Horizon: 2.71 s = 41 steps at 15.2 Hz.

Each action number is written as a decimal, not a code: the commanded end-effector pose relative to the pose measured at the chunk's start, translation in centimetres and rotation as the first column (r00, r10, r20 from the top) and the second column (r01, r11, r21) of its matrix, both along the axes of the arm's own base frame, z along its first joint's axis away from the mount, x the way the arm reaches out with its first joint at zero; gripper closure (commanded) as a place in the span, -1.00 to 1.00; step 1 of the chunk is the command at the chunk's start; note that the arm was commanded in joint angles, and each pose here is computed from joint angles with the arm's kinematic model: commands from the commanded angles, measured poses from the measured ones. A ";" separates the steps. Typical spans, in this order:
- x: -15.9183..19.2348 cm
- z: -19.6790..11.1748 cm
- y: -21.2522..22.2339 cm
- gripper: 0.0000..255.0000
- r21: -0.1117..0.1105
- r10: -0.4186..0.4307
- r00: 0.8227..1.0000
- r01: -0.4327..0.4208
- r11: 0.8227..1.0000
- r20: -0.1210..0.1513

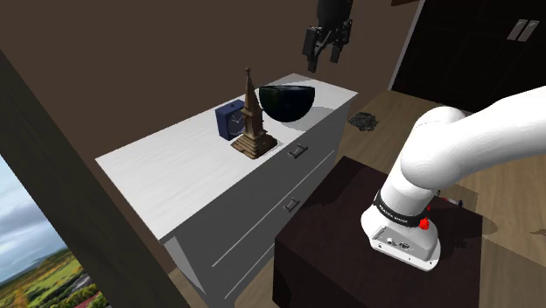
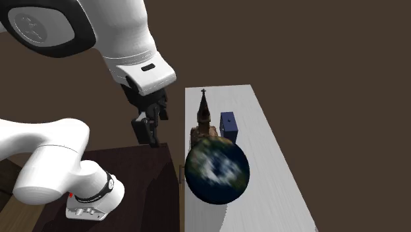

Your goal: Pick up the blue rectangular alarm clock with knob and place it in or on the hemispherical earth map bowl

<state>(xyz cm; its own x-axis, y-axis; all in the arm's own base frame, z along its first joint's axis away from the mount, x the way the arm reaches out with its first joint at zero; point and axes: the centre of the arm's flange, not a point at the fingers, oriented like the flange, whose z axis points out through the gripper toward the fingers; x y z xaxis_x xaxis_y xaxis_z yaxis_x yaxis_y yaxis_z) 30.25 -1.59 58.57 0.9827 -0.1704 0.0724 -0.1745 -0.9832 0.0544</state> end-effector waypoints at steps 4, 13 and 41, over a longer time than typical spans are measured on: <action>1.7 -1.7 3.2 -1.00 0.012 -0.158 0.987 0.158 0.987 0.000; 9.5 -6.6 10.6 -1.00 0.045 -0.592 0.806 0.592 0.805 -0.013; 23.6 -16.9 13.9 -1.00 0.073 -0.953 0.298 0.953 0.294 -0.049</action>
